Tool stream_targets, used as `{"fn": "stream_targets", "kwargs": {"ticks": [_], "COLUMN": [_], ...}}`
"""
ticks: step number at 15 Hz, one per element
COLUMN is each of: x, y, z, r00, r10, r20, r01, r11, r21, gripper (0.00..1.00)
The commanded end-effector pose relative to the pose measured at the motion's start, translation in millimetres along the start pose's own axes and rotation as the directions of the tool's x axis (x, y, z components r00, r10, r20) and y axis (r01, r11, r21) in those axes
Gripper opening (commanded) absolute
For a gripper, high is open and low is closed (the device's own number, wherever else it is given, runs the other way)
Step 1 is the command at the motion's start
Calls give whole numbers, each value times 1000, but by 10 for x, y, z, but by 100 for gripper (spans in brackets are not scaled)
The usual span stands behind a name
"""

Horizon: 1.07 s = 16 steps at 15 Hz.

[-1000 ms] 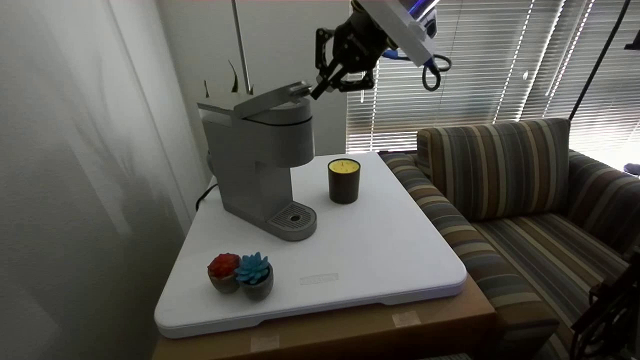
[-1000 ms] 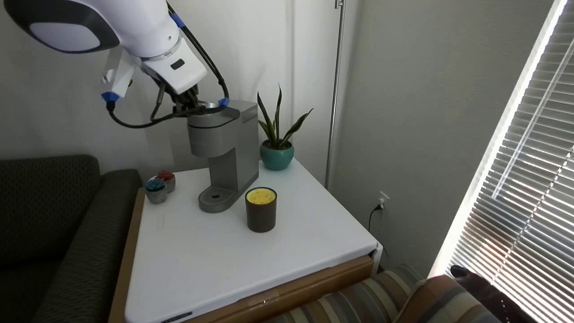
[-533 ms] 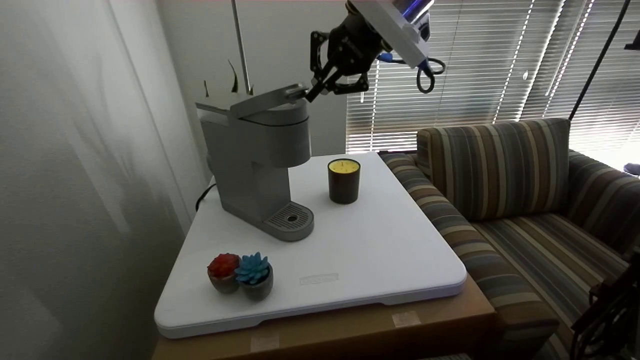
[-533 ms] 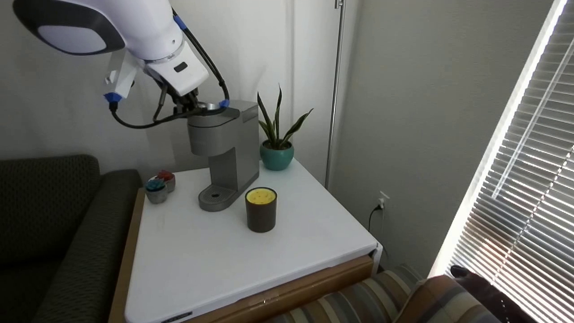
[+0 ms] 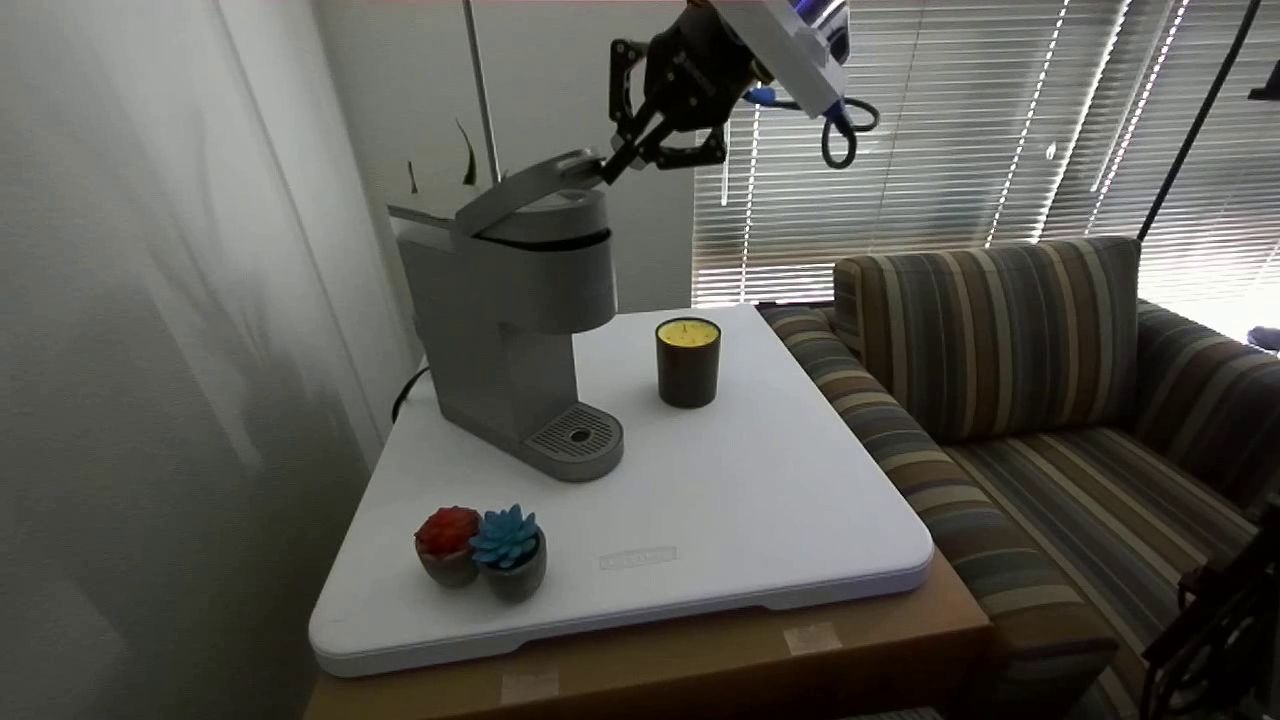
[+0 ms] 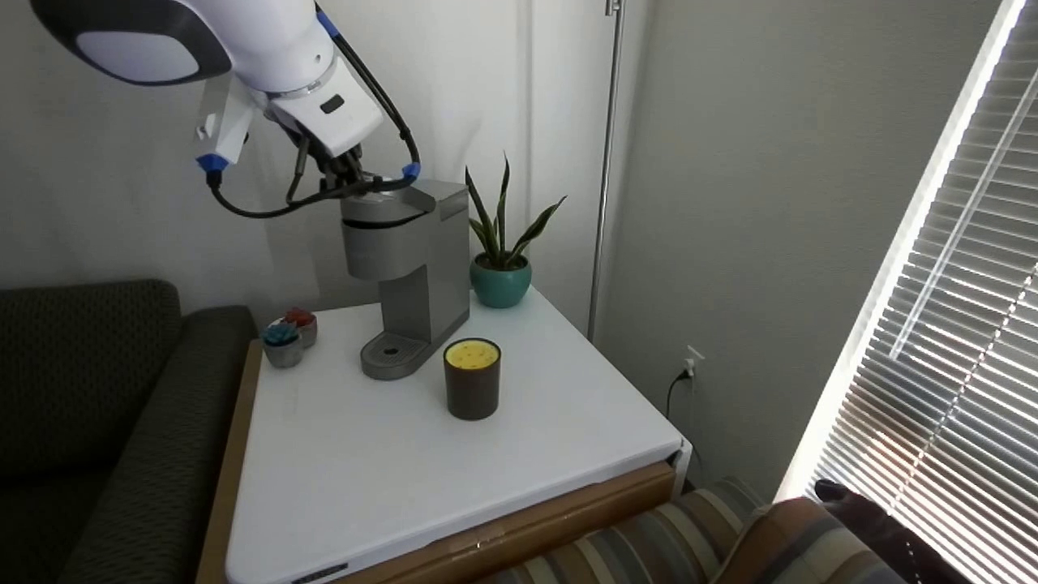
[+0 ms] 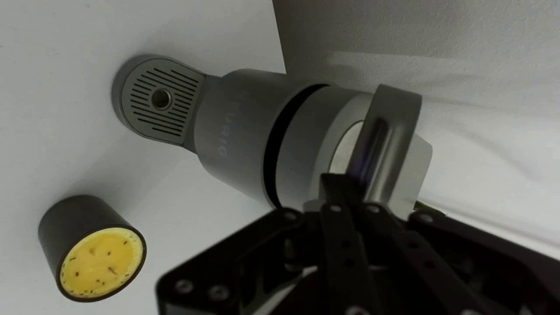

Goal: Open the grey coffee maker then close it

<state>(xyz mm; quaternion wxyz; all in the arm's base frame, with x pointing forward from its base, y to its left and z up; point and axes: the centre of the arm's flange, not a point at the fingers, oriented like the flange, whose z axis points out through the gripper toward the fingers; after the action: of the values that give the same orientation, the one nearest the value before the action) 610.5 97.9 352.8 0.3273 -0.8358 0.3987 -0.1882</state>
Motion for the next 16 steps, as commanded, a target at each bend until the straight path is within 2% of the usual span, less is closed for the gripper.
{"fn": "stream_targets", "kwargs": {"ticks": [1, 16], "x": [102, 374], "y": [-209, -782], "z": [-28, -134], "r00": [999, 979], "r10": [-45, -190], "r20": [-22, -78], "r01": [46, 194], "r11": [999, 980], "r21": [19, 38], "gripper": [0, 0]}}
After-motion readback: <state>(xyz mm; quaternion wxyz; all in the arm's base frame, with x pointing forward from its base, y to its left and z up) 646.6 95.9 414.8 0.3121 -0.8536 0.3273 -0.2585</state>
